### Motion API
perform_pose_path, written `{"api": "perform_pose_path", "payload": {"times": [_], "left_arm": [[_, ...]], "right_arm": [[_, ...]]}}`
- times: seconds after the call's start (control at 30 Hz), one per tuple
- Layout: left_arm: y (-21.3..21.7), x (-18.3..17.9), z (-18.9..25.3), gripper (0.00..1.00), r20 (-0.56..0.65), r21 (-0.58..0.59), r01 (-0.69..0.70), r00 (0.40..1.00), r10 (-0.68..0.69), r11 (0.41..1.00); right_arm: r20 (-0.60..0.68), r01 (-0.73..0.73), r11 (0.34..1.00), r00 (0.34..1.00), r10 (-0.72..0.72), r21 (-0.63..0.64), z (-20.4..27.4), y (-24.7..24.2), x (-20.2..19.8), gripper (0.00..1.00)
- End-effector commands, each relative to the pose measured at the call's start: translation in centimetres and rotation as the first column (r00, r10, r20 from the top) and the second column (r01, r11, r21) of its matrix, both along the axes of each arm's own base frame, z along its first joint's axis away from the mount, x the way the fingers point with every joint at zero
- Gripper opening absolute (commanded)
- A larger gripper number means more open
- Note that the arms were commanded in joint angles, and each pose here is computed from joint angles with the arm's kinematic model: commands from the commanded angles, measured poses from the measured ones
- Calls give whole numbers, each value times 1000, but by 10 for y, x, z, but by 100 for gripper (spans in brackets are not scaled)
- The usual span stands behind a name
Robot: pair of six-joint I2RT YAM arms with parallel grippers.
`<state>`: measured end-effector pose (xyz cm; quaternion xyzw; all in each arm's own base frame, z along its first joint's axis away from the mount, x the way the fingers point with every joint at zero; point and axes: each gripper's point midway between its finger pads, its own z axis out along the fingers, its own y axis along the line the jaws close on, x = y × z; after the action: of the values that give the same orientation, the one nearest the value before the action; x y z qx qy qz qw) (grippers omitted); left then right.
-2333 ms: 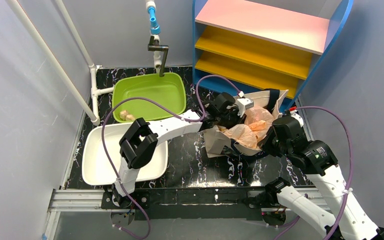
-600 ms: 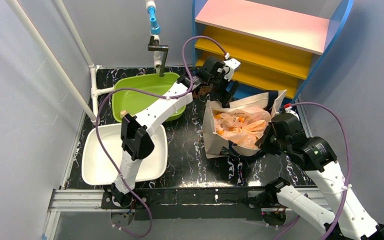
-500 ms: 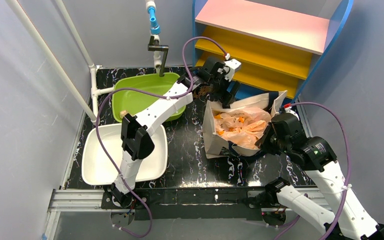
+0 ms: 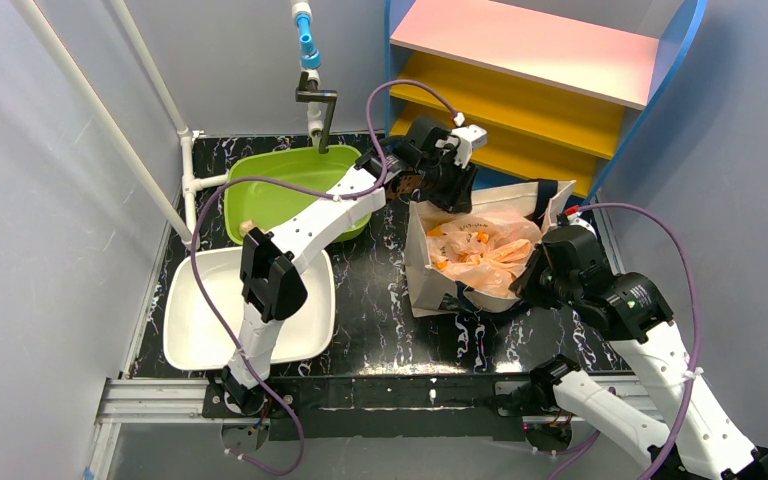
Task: Place the food into the grocery bag and tie it
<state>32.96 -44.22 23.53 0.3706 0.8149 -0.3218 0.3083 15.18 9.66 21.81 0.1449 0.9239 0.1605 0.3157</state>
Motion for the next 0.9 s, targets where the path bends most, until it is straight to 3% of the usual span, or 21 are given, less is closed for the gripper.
{"api": "perform_pose_path", "payload": {"times": [0.0, 0.03, 0.07, 0.27, 0.53, 0.87], "left_arm": [[9, -17, 30, 18, -10, -53, 24, 1000, -24, 998], [10, -16, 28, 5, -12, -53, 16, 1000, -17, 998], [10, -16, 28, 0, -13, -53, 10, 1000, -11, 999], [14, -29, 52, 0, 43, -61, -4, 999, 7, 998], [28, -94, 102, 0, 172, -73, 5, 985, 7, 997], [59, -150, 110, 0, 152, -121, -65, 985, 83, 991]], "right_arm": [[54, -37, 998, 998, 34, 57, 18, 12, 6, 1], [53, -39, 998, 998, 36, 57, 18, 12, 6, 1], [52, -39, 998, 998, 36, 58, 18, 12, 6, 1], [131, -89, 995, 988, 81, 53, 41, 18, 17, 1], [261, -165, 986, 953, 154, 20, 94, 43, 62, 1], [286, -240, 968, 935, 209, 79, 103, 90, 110, 1]]}}
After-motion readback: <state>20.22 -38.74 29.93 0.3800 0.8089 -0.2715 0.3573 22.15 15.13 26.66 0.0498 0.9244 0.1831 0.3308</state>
